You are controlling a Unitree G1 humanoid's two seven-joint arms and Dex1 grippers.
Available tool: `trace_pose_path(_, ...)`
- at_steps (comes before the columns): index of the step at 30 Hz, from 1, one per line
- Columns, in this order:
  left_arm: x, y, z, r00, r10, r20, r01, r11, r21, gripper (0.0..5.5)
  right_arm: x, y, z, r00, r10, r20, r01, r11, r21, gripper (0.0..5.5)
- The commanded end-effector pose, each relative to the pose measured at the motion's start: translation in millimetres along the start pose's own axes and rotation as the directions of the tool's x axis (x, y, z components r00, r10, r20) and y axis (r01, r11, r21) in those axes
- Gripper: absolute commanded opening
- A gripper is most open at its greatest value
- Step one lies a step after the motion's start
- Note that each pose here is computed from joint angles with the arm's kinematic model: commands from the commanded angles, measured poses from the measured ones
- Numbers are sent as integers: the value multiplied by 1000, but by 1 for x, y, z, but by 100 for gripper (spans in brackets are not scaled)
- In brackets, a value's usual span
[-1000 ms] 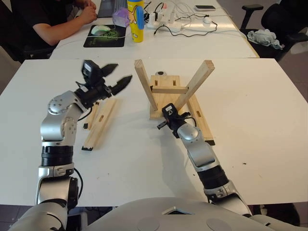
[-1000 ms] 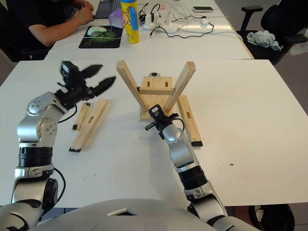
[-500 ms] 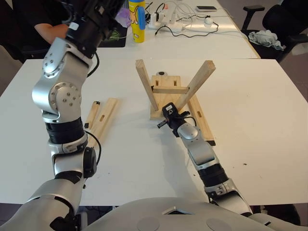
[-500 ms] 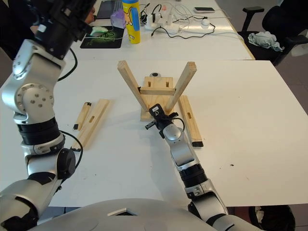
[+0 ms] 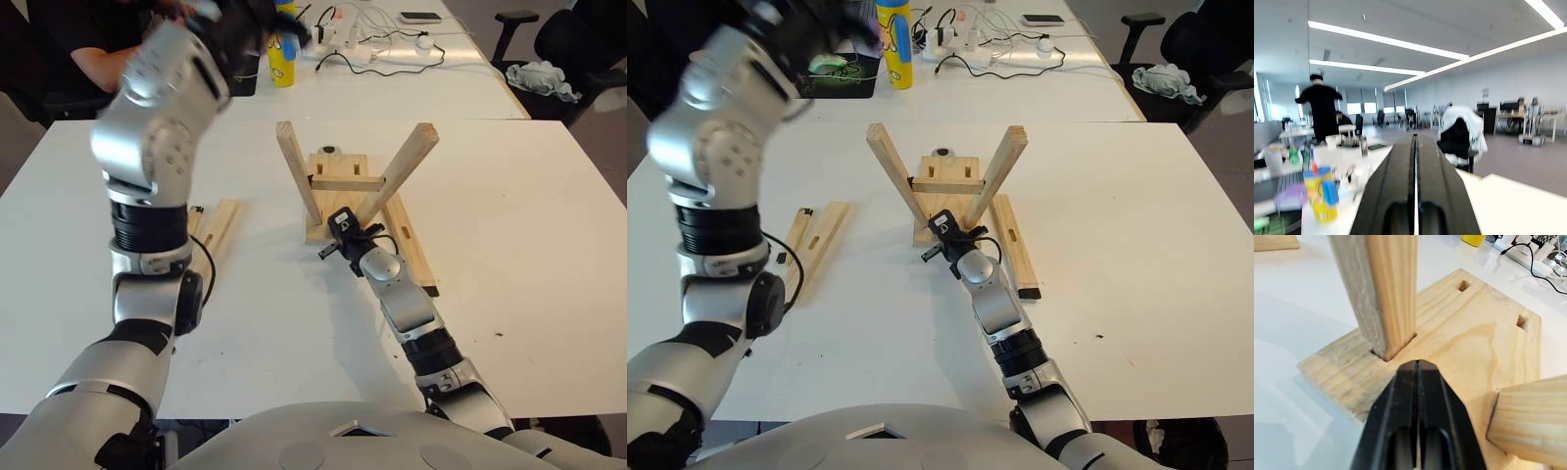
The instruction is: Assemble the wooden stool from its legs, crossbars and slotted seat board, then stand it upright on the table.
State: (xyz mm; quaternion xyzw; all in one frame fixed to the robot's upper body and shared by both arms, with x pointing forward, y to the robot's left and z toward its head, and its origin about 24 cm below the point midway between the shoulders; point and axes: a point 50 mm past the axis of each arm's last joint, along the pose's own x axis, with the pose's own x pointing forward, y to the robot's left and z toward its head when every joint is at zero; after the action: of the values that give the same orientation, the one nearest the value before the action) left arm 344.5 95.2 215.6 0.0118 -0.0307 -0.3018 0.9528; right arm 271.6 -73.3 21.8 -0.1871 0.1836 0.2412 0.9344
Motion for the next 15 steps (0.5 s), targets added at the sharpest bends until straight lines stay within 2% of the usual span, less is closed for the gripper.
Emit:
trace_pose_path(1,-12,-12,-88,948,23,-318,-25,1000,-2,4,-8,27,-61,950,136,-282,-121,990,72,0)
trace_pose_path(3,-8,-10,-77,966,48,-253,-52,999,-6,4,-8,27,-61,949,138,-282,-122,990,72,0)
trace_pose_path(7,6,-17,-4,994,66,92,-64,998,-25,4,-8,27,-64,948,134,-290,-113,990,87,0)
trace_pose_path(10,0,-18,45,943,110,315,-115,993,-1,4,-7,27,-64,948,134,-289,-112,990,90,0)
trace_pose_path(12,-15,-16,80,867,132,481,-171,984,38,4,-6,26,-64,948,137,-288,-116,989,88,0)
trace_pose_path(14,-23,-17,93,837,132,532,-191,980,58,4,-7,26,-64,948,134,-289,-113,990,90,0)
trace_pose_path(15,-21,-18,86,864,130,487,-189,979,74,4,-7,26,-65,948,133,-291,-111,990,91,0)
